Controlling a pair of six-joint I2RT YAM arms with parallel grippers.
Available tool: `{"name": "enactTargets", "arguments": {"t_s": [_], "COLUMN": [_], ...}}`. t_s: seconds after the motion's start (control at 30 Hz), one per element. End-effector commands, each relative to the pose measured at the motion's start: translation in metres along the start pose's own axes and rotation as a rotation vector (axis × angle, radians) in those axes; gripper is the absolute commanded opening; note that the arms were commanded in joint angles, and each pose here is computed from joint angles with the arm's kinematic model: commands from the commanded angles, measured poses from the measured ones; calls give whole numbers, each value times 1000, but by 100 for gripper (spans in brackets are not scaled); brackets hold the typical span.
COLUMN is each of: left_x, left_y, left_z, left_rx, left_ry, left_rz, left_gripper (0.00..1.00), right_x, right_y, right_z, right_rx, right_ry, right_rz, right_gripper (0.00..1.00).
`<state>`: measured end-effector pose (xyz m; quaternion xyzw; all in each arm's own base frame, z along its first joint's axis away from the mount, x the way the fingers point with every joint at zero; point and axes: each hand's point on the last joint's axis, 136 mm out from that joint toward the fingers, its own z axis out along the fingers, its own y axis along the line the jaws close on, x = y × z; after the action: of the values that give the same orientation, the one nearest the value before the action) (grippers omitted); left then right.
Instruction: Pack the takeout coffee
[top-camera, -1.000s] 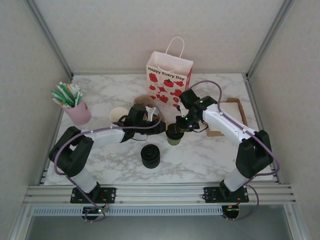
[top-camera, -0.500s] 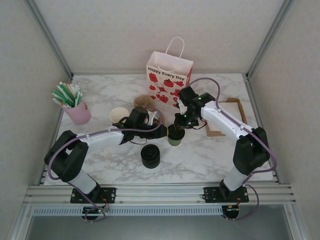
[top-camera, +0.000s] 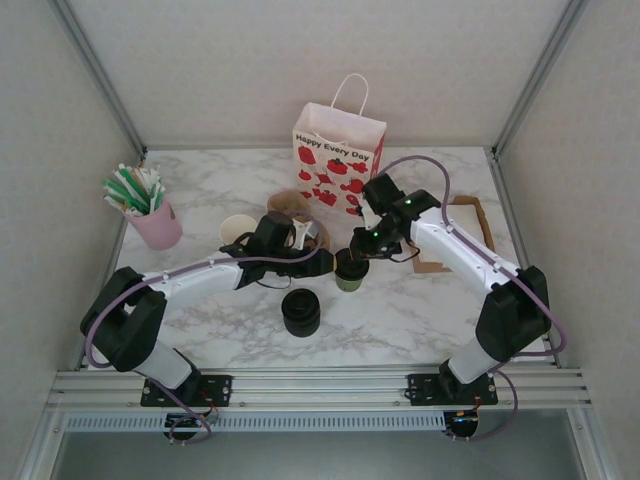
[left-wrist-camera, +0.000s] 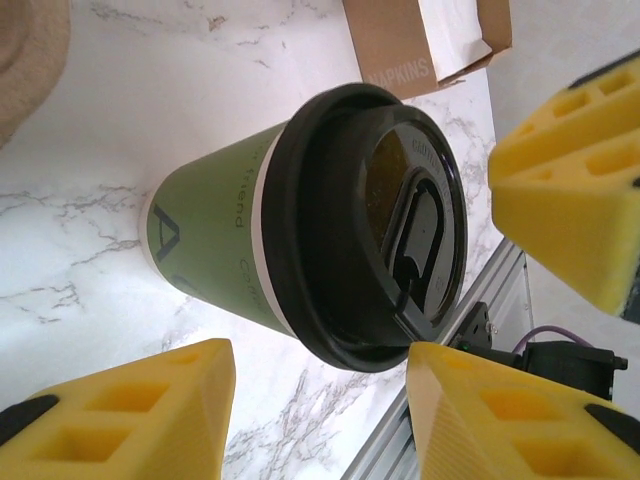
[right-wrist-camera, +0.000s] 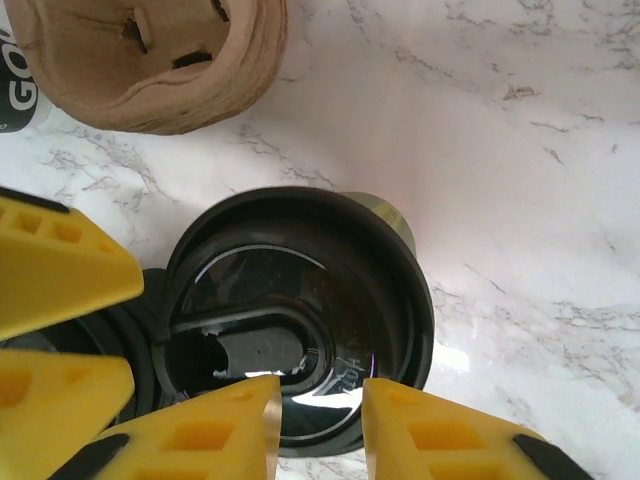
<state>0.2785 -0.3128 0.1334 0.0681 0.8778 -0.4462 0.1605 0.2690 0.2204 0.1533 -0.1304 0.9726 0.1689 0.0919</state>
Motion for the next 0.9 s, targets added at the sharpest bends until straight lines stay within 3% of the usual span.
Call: {"name": "enactTargets", "arguments": {"t_s": [0.0, 0.1, 0.33, 0.57, 0.87], "left_x": [-18, -26, -29, -20, 1], "left_y": [-6, -4, 5, 20, 22], "left_z": [-8, -6, 10, 21, 23], "left_rx": [12, 16, 3, -12, -6], "left_ry": [-28, -29, 9, 38, 59], "left_rz": [34, 38, 44, 22, 7], "left_gripper": [46, 42, 36, 25, 20], "right_x": [8, 11, 15, 19, 13], "right_y": [8, 10, 7, -5, -12], "right_z": [0, 5, 17, 28, 36], "right_rx": [-54, -66, -50, 7, 45], "right_ry": [1, 9, 44, 78, 87], "right_rz": [16, 20, 29, 34, 32], "right_gripper": [21, 12, 7, 7, 7]}}
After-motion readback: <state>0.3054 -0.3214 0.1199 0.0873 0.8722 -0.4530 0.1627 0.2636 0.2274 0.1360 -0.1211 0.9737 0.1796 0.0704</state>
